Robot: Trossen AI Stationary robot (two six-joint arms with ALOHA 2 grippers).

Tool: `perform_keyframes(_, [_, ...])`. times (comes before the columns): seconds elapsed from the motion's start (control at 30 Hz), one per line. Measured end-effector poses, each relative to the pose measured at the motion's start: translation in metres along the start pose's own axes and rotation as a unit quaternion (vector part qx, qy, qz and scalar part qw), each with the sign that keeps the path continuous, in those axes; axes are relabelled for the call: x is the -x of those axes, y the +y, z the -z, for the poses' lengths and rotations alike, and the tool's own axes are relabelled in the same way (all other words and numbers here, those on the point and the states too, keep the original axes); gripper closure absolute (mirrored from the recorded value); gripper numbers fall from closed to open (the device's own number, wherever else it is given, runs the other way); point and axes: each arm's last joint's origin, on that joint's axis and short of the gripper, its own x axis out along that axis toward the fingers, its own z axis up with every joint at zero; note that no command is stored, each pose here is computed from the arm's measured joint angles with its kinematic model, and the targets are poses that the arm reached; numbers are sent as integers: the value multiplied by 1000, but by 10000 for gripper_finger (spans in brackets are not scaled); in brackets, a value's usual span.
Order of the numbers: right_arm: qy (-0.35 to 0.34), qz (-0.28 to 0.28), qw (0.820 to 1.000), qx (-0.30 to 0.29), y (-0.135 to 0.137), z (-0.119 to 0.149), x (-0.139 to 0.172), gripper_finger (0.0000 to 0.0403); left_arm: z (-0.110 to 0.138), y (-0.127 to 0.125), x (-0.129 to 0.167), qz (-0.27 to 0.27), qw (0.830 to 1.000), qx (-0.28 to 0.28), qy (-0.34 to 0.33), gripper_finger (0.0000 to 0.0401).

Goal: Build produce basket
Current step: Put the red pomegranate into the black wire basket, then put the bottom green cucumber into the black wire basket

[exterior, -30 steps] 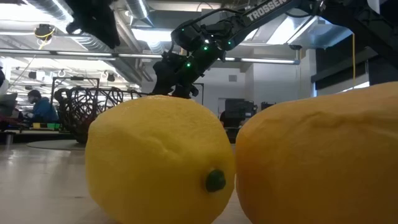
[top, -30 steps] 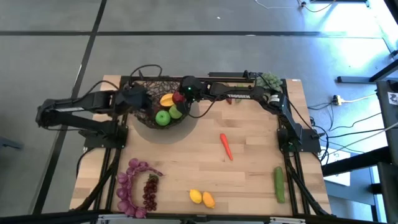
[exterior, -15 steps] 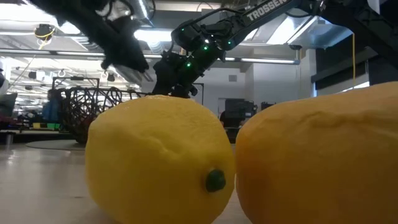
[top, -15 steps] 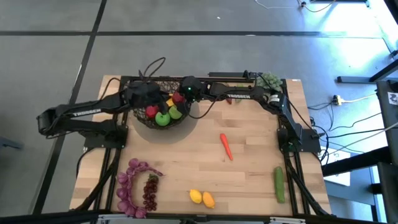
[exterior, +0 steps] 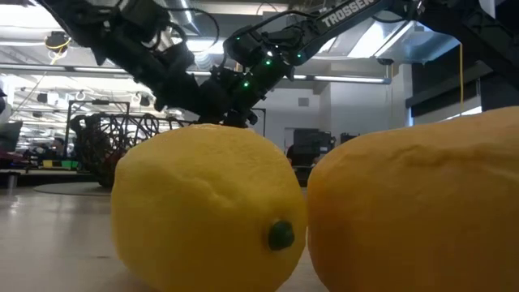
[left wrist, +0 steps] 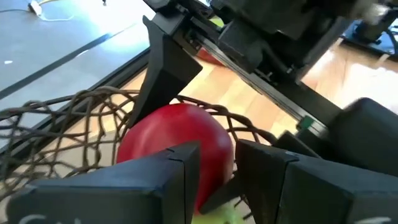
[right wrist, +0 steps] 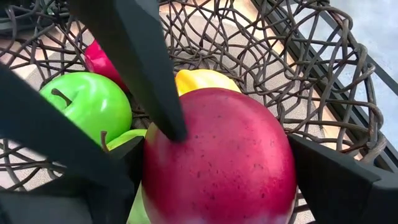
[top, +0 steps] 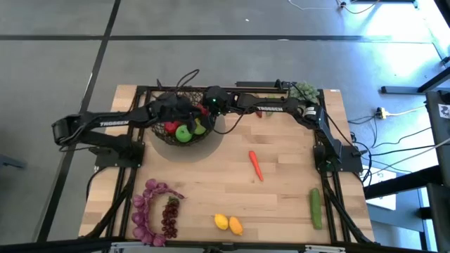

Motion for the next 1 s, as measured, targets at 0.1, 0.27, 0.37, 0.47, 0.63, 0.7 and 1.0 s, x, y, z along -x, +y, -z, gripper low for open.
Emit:
perform_keyframes(0.1, [3, 2, 1000, 1, 0, 1, -1, 36, 3, 1, -6, 0, 1000, 0, 8, 309])
perform_keyframes(0.27, [10, 2, 1000, 1, 0, 3, -1, 36, 6, 2, -10, -3, 1000, 2, 18, 309])
perform_keyframes(0.37, [13, 0, 1000, 2, 0, 3, 0, 36, 7, 6, -10, -7, 1000, 5, 23, 309])
perform_keyframes(0.47, [12, -3, 1000, 13, 0, 1, 3, 36, 9, 10, -10, -15, 999, 15, 38, 309])
perform_keyframes(0.63, [5, -5, 1000, 11, 0, -5, 7, 36, 11, 14, -10, -24, 998, 26, 49, 309])
perform_keyframes(0.7, [0, -13, 1000, 13, 2, -8, 9, 36, 13, 15, -10, -27, 998, 27, 56, 309])
perform_keyframes(1.0, [3, -19, 1000, 0, 3, -8, 11, 36, 14, 15, -10, -24, 998, 26, 56, 309])
